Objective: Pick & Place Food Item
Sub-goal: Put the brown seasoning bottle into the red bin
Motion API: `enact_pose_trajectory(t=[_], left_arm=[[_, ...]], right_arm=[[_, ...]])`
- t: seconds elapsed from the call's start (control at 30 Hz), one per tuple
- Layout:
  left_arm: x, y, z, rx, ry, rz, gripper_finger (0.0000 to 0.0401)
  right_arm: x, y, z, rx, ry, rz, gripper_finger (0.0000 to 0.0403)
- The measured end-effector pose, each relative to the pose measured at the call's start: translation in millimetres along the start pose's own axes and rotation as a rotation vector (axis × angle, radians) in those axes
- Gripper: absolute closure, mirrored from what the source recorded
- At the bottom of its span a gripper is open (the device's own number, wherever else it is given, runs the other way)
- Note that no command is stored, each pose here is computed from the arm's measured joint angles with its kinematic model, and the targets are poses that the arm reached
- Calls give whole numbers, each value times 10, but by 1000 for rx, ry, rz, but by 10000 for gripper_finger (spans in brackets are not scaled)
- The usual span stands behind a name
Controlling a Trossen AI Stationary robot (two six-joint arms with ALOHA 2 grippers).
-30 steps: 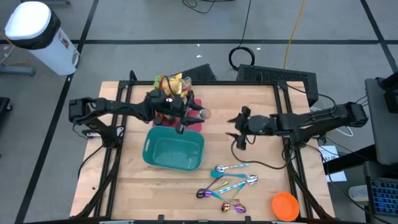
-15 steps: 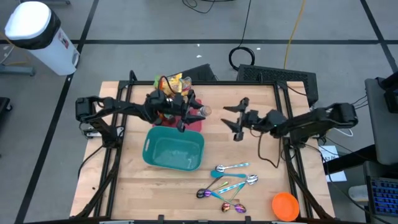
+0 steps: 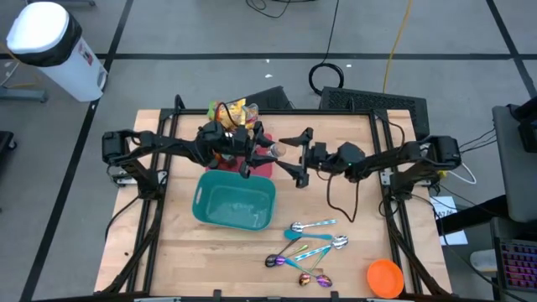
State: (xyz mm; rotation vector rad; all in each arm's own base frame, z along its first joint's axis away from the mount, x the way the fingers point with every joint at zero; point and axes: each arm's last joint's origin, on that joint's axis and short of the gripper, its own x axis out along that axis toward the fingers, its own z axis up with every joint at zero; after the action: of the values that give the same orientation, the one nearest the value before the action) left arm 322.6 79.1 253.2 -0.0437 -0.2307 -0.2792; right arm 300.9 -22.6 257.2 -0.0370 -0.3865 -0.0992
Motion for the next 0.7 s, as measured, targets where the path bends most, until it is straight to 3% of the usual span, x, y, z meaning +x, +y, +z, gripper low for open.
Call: enact_pose_trajectory(t=[0.2, 0.47, 0.7], left_arm=[[0, 1, -4, -1, 4, 0, 207], [0, 0, -11, 0, 11, -4, 207], [-1, 1, -18, -13, 20, -3, 207]], right_arm=[[29, 2, -31, 16, 13, 0, 127], [28, 0, -31, 16, 18, -2, 231], [28, -1, -38, 17, 26, -2, 235]])
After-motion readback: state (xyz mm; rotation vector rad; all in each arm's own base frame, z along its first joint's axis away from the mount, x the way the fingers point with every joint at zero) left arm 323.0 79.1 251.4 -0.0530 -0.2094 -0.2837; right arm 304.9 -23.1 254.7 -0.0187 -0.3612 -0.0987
